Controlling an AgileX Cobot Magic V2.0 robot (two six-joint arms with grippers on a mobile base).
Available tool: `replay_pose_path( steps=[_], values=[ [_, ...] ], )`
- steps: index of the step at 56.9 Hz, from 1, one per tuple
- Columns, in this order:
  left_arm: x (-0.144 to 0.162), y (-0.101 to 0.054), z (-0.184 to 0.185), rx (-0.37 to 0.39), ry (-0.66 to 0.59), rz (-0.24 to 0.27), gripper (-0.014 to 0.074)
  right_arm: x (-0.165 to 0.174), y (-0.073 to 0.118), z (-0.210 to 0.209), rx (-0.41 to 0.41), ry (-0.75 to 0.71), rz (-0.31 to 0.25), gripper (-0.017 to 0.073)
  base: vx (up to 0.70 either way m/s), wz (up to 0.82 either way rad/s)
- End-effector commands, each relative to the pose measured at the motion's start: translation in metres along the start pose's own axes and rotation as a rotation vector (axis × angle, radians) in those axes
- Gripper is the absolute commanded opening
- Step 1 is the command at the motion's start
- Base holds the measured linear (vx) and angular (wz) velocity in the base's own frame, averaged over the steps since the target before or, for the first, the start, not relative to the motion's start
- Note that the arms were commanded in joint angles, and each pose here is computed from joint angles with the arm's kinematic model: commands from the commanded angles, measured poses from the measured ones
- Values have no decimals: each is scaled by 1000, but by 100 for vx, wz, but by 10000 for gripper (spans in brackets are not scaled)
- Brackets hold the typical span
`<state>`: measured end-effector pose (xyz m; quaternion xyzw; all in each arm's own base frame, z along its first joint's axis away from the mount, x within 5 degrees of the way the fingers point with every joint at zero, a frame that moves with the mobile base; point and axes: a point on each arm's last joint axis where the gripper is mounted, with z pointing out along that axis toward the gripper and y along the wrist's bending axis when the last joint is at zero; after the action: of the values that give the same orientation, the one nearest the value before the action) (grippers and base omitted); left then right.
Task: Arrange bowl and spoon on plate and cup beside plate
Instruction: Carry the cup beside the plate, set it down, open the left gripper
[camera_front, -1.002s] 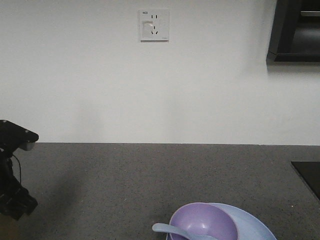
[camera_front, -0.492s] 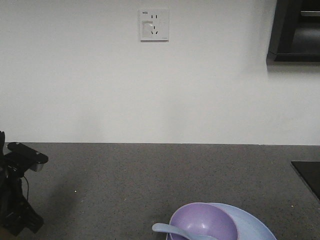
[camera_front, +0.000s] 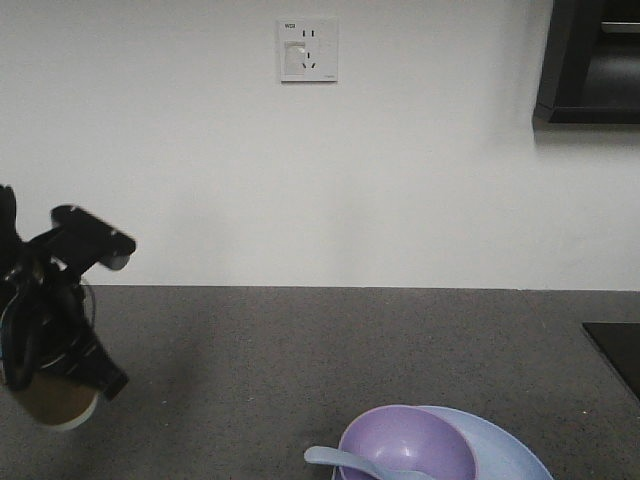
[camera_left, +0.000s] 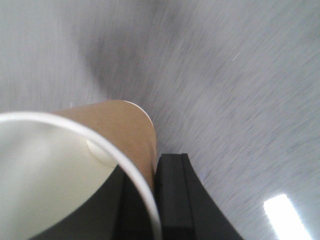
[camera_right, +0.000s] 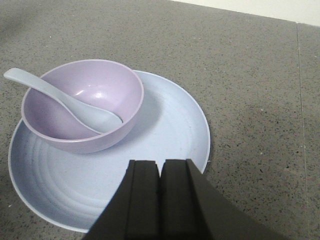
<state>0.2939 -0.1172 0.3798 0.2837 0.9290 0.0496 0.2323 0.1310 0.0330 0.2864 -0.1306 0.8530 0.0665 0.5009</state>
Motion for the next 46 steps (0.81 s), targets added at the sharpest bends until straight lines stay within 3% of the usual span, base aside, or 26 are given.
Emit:
replay_pose_path(
  steps=[1,13,21,36,46],
  values=[
    [-17,-18,-34,47,-153,39,-3,-17,-2,-3,24,-104,-8,-8,0,0],
    [-46,-64,-25,174,-177,138,-3,-16,-2,-3,21,-100,-4,-8,0,0],
    [-57,-90,-5,214,-131,189,-3,-16,-2,-3,21,-100,-4,-8,0,0],
    [-62,-118,27,243,-53,243,-1,-16,-2,-3,21,-101,-4,-8,0,0],
    [-63,-122,40,247,-22,249,0,-16,-2,-3,22,-102,-4,-8,0,0]
  ],
)
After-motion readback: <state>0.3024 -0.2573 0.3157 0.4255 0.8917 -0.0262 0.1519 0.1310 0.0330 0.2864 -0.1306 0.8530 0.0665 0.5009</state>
